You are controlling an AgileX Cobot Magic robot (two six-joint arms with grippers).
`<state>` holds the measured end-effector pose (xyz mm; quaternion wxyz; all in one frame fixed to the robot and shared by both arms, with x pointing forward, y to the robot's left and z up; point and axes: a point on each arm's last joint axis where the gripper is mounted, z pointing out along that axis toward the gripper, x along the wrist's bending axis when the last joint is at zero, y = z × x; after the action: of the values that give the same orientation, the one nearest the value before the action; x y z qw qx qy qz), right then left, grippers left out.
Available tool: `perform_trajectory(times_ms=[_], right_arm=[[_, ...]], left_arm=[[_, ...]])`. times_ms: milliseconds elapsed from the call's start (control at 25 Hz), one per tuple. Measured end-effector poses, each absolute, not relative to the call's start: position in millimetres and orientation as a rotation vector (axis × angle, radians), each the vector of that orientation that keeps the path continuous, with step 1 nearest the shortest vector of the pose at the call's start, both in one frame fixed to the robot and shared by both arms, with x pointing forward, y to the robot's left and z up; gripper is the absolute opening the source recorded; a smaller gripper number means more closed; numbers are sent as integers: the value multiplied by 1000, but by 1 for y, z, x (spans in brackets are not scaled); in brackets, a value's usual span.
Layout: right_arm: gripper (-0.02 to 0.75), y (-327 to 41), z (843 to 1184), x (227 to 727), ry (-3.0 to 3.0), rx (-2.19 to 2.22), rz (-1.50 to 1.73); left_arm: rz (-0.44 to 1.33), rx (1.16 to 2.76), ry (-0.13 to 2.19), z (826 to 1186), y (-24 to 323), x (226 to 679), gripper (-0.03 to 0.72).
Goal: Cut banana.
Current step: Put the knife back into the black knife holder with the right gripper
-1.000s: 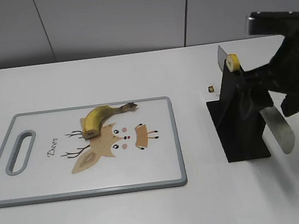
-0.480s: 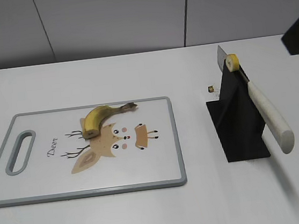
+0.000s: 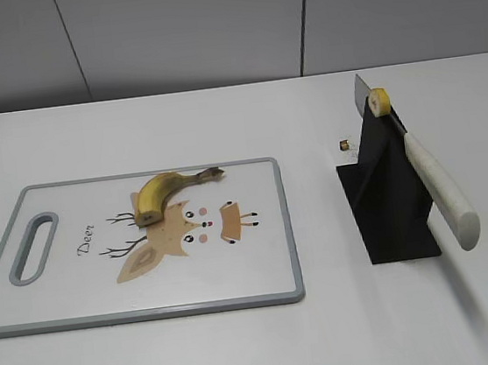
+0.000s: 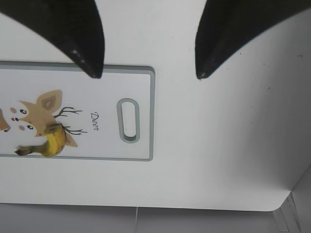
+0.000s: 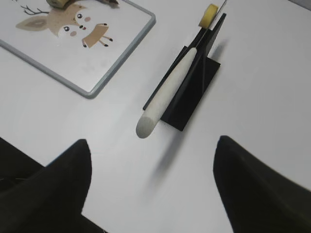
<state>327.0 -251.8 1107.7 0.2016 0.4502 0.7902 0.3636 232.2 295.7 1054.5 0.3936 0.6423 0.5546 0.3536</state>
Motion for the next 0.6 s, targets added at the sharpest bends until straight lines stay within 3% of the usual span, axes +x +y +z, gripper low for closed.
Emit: perform_trajectory(times_ms=[400, 600], right_arm=[[593, -268, 1051, 284, 2166, 1223, 1050], [593, -273, 1040, 270, 2130, 1193, 1087]], left_arm=[[897, 1630, 1407, 1054, 296, 232, 573], [897, 1629, 1407, 1054, 296, 232, 571]])
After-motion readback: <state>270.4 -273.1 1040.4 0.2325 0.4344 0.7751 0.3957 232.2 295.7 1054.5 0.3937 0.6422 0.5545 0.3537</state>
